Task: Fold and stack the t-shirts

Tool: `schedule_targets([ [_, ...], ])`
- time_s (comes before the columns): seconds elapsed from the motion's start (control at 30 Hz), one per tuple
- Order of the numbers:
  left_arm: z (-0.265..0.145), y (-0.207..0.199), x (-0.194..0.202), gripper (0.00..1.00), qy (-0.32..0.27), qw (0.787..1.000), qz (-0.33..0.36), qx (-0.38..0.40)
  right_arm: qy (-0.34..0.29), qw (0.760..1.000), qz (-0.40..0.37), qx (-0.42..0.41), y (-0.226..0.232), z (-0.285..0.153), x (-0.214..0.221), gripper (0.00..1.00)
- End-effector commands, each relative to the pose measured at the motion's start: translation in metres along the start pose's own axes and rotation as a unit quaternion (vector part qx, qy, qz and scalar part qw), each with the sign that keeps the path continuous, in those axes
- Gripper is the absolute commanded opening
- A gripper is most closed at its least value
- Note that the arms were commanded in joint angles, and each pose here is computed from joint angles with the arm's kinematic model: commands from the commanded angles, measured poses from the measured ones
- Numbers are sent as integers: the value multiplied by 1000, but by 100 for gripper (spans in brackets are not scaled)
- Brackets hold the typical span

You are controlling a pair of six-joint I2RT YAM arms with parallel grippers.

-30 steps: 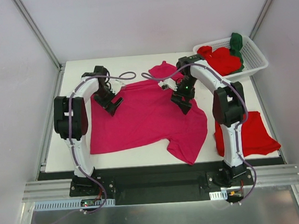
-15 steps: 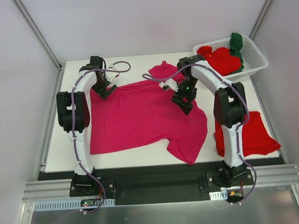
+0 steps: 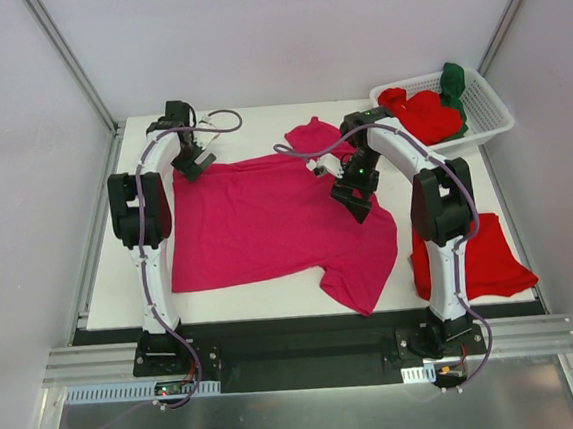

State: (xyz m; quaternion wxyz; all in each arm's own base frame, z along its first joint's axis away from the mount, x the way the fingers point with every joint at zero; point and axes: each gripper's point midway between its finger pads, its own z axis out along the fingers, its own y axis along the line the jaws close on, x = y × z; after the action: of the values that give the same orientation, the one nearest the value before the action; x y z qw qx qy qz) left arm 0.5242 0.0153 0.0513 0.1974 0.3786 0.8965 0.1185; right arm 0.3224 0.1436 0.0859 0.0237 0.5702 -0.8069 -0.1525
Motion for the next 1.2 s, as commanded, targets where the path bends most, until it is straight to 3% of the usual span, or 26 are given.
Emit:
schedule_targets([
  [0.0,-11,24,-3,100,-7,999,-4,-31,-6,1000,-10,8,13,-20,-1,96],
  [0.7,-67,54,-30,99,-70,994,-14,-80,12,1000,-13,11,5,-14,1,96],
  [1.17,-17,37,-12,99,-27,998,5,-50,19,1000,-14,12,10,-16,8,96],
])
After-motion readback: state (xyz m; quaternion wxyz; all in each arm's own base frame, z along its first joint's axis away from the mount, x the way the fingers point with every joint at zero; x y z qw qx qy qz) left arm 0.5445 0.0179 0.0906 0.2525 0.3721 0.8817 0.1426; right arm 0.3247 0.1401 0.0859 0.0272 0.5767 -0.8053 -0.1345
